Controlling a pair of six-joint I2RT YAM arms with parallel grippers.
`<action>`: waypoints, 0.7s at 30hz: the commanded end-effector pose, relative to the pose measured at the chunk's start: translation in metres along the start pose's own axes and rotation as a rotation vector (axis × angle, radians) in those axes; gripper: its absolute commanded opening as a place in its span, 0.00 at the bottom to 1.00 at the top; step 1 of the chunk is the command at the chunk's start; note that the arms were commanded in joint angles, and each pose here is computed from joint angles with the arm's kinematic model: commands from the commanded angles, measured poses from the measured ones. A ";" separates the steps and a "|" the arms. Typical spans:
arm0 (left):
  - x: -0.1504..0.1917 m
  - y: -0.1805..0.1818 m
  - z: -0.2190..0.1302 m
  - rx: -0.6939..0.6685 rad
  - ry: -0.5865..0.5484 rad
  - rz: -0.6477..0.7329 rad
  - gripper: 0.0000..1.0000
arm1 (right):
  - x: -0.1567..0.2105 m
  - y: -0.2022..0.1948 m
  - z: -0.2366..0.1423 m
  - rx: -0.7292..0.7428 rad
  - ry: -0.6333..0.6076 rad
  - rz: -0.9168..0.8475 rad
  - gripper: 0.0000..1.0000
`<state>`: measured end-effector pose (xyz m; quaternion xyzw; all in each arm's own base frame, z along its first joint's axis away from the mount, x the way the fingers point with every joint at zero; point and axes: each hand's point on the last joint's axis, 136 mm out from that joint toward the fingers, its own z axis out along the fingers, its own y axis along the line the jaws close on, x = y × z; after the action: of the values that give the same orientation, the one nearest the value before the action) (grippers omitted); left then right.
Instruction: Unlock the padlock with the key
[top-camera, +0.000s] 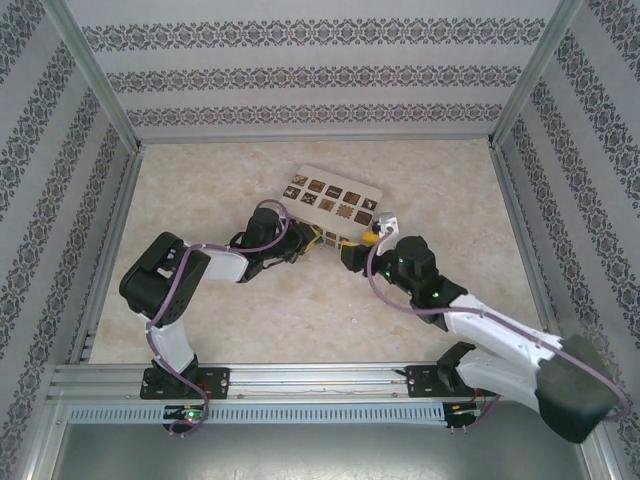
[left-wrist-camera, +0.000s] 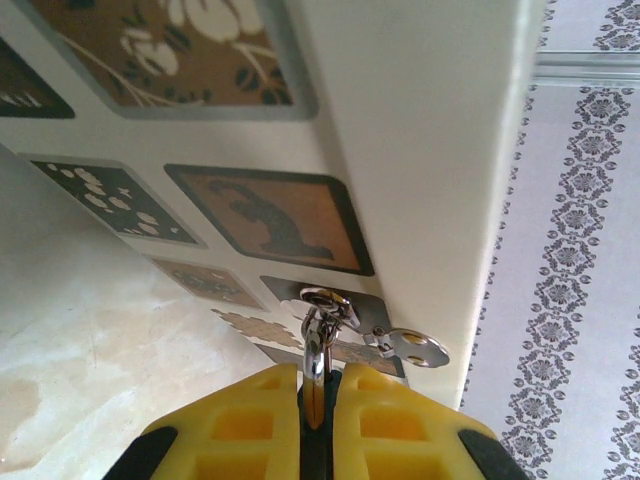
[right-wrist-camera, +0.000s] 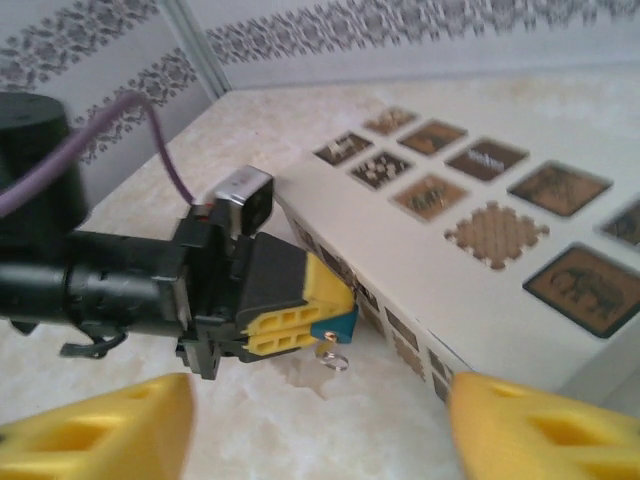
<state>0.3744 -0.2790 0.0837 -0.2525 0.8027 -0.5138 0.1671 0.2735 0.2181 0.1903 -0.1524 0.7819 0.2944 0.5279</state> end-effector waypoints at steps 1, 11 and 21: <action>0.004 -0.017 -0.008 0.037 -0.001 0.040 0.08 | 0.007 -0.011 -0.012 0.088 0.002 -0.294 0.88; 0.005 -0.017 -0.015 0.045 -0.016 0.009 0.08 | 0.017 -0.007 -0.012 0.075 0.024 -0.501 0.98; 0.013 -0.021 -0.011 0.061 0.004 -0.026 0.08 | 0.047 0.017 0.004 0.045 0.070 -0.935 0.94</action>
<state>0.3633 -0.2736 0.0823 -0.2736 0.8015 -0.5081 0.1567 0.2457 0.2369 0.1540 -0.4395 0.6914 0.0636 0.5699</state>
